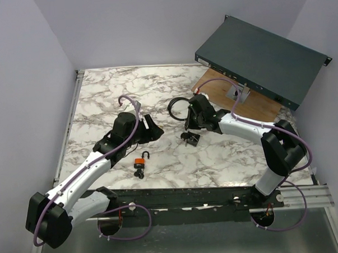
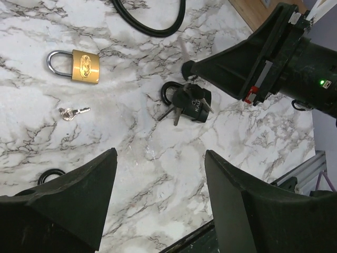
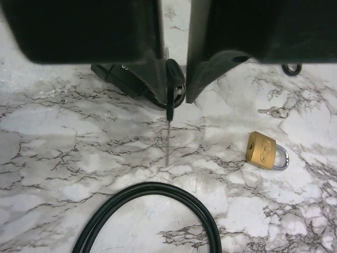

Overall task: Lock with the key
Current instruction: Place the key at the center of the board, then pick up the lock from the center of the board.

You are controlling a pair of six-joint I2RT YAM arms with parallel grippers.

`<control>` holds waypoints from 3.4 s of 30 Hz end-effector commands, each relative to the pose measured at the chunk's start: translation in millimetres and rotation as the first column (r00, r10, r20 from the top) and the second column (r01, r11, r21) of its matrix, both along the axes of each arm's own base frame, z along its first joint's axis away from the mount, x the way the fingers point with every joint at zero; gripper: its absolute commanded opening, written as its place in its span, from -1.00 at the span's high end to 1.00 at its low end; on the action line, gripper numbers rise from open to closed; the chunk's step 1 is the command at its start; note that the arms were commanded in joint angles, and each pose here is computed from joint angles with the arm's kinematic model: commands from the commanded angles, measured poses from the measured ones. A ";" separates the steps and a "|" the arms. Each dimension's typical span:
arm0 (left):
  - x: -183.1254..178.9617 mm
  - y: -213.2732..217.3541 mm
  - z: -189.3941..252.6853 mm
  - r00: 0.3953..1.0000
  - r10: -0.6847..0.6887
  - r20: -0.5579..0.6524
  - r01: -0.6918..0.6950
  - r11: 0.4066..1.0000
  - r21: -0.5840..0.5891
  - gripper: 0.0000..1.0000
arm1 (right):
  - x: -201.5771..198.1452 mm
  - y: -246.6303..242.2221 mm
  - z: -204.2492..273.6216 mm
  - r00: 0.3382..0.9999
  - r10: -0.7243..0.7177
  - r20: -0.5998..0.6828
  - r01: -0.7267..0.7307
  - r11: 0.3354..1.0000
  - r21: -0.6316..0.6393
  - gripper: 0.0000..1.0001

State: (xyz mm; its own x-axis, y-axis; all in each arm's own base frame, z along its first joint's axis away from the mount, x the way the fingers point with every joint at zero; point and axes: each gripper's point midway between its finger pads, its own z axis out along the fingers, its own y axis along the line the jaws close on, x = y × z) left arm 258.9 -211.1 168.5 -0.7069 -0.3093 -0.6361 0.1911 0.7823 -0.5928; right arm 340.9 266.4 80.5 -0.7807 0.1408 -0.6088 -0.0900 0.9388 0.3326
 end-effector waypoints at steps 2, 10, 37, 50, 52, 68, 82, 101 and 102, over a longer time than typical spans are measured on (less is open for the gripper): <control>-8.6 11.2 -4.9 0.999 0.044 -0.024 -0.044 0.999 -0.005 -0.33 | 8.8 0.5 4.8 0.999 -0.023 0.031 0.023 1.000 0.001 0.36; -14.8 29.5 -18.8 0.992 0.115 -0.052 -0.113 0.993 0.031 -0.35 | 3.2 -6.7 18.5 0.998 -0.026 0.051 0.026 1.000 0.000 -0.04; -57.3 96.7 -125.4 0.805 0.489 -0.338 -0.431 0.872 0.234 -0.39 | -48.8 9.8 36.2 0.996 0.064 0.064 -0.070 0.993 0.099 -0.14; -69.7 40.1 -125.4 0.837 0.361 -0.411 -0.307 0.932 0.193 -0.41 | -56.0 -4.3 43.6 0.995 0.039 0.090 -0.047 0.994 0.097 -0.19; -71.5 28.1 -121.3 0.842 0.341 -0.418 -0.294 0.940 0.173 -0.41 | -56.5 -5.3 44.5 0.995 0.038 0.094 -0.047 0.994 0.098 -0.19; -36.7 99.4 -60.8 0.844 0.468 -0.262 -0.426 0.882 0.203 -0.55 | -111.6 101.8 51.0 0.823 0.503 0.263 -0.535 0.843 0.061 -0.49; -15.9 130.1 -3.7 0.866 0.465 -0.182 -0.454 0.885 0.102 -0.65 | -139.7 185.2 -12.3 0.597 0.777 0.201 -0.772 0.624 -0.122 -0.71; -9.7 132.6 3.6 0.875 0.452 -0.172 -0.452 0.891 0.043 -0.65 | -142.3 181.8 -63.6 0.617 0.786 0.041 -0.743 0.599 -0.298 -0.62; -9.4 133.4 3.2 0.874 0.455 -0.173 -0.455 0.890 0.043 -0.66 | -143.9 182.4 -65.2 0.615 0.787 0.040 -0.745 0.598 -0.297 -0.58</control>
State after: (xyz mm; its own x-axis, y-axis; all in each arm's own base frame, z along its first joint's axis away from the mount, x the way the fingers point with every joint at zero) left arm 246.9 -77.1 162.8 -0.5954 -0.6282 -0.5009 -0.3269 0.7589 -0.5632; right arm 198.7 453.9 26.3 -0.4341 -0.5878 -0.6827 -0.8449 0.5286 0.0821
